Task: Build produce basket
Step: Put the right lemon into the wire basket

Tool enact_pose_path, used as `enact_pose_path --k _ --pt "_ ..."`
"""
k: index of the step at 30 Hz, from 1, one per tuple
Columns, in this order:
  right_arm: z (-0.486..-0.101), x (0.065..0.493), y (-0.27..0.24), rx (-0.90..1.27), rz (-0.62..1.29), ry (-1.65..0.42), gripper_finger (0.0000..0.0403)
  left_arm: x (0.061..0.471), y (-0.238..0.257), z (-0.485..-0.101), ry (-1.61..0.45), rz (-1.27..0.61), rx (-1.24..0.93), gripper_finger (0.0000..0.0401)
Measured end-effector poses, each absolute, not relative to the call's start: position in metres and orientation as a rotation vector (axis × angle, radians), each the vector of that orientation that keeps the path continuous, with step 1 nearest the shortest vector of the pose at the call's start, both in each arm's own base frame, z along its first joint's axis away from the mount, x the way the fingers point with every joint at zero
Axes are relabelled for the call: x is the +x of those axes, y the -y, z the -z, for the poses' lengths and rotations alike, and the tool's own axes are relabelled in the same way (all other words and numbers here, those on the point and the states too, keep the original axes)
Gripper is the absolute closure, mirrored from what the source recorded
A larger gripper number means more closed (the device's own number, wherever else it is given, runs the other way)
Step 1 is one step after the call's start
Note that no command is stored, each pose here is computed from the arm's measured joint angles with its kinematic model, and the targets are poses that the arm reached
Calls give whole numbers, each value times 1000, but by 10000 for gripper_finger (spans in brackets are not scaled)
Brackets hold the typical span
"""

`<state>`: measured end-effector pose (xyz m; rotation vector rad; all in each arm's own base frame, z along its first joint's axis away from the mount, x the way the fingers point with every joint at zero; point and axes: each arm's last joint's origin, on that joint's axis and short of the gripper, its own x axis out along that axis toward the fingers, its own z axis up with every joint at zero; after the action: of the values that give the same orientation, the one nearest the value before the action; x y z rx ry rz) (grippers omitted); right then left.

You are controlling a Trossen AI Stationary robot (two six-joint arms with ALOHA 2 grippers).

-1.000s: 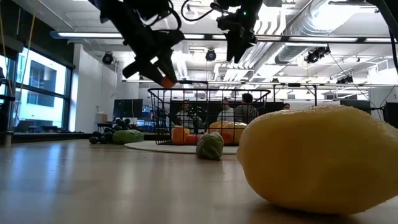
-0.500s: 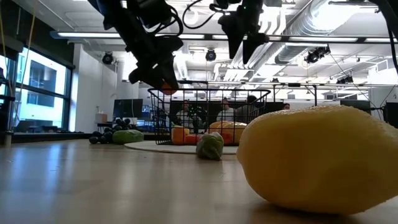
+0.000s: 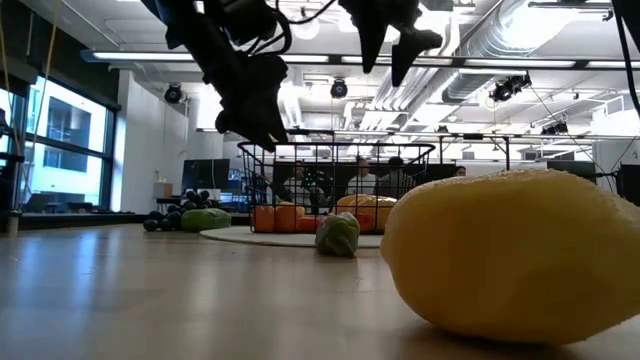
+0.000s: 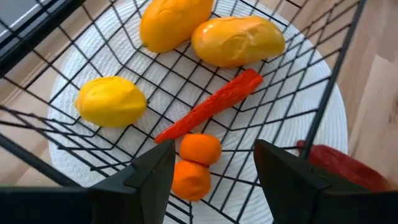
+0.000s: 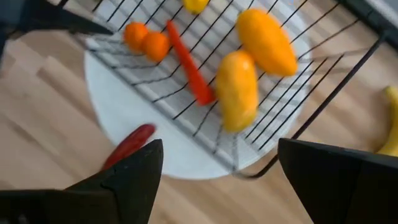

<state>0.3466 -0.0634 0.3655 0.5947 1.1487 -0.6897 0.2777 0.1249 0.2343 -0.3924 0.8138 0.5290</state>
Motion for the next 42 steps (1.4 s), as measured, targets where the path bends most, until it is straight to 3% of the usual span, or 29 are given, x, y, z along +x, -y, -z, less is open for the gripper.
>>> enact_pose_path --k 14,25,42 --pt "-365 351 -31 759 627 -1158 105 272 -124 -268 -1028 -463 -153 192" --pt "-351 355 -106 826 605 -1139 105 258 -120 -270 -1207 -499 -16 192" --pt "-297 370 -187 788 528 -1236 105 256 -118 -269 -1218 -569 -77 192"
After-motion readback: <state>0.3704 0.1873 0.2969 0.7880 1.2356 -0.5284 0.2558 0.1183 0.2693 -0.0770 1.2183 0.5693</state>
